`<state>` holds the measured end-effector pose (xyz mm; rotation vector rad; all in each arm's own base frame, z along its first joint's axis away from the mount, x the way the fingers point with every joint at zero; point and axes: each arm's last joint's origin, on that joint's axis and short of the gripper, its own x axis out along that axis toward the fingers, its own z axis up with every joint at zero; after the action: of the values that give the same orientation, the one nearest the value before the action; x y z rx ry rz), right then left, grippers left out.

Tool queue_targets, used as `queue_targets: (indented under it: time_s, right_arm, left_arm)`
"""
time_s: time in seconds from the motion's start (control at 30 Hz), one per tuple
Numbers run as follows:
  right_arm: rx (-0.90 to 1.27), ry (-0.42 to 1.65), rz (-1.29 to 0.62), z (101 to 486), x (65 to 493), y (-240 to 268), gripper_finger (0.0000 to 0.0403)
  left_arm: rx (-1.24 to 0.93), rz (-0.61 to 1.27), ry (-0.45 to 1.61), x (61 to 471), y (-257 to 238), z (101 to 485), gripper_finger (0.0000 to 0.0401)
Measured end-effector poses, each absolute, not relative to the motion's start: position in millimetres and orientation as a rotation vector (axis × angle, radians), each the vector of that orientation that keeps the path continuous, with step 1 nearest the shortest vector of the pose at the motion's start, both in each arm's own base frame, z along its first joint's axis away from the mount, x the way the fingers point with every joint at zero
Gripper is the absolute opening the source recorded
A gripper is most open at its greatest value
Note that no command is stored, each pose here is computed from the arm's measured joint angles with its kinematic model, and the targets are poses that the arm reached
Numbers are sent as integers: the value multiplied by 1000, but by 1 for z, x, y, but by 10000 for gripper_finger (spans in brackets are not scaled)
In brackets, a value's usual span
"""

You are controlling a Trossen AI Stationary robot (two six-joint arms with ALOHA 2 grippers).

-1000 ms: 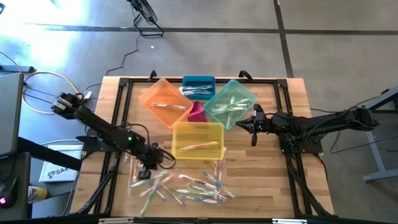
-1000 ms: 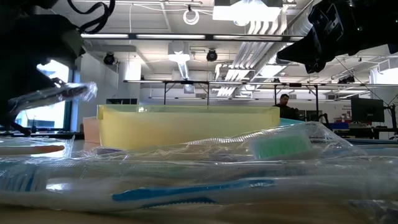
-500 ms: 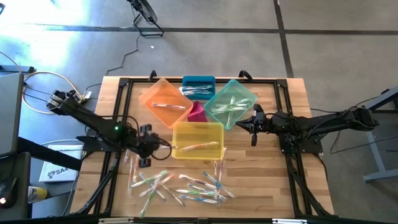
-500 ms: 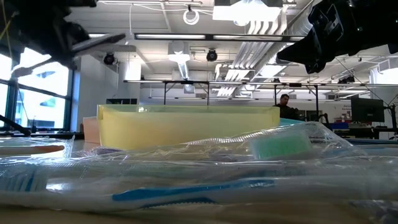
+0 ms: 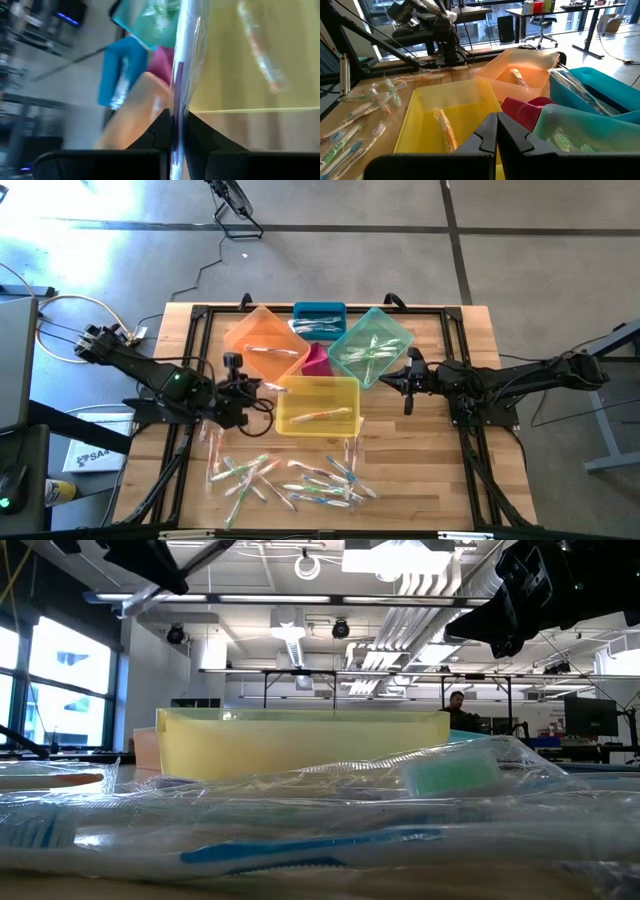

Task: Pick & Place Toothbrushes
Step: Put the purple toothbrush into the orange bin

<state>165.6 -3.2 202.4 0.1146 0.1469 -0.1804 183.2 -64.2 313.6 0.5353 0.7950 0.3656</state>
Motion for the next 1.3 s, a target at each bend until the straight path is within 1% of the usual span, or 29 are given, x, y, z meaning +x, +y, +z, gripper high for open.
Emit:
queue_targets:
  time_s: [0.07,0.17,0.63,0.77,0.93,1.1,1.3]
  right_arm:
    - [114,147,-180,202,166,-3,2]
    - [114,147,-181,202,166,-3,2]
    - [111,148,-180,202,166,-3,2]
    - [111,148,-180,202,166,-3,2]
    - [111,148,-180,202,166,-3,2]
    - [111,148,-180,202,166,-3,2]
    - [111,148,-180,202,166,-3,2]
  left_arm:
    - [548,384,807,185,-59,314,22]
    - [508,411,838,189,-47,313,22]
    - [429,544,1018,195,29,309,22]
    - [407,541,1045,196,47,295,22]
    - [416,518,1061,196,65,268,22]
    - [449,443,1090,191,79,245,22]
    - [384,411,1012,188,96,234,22]
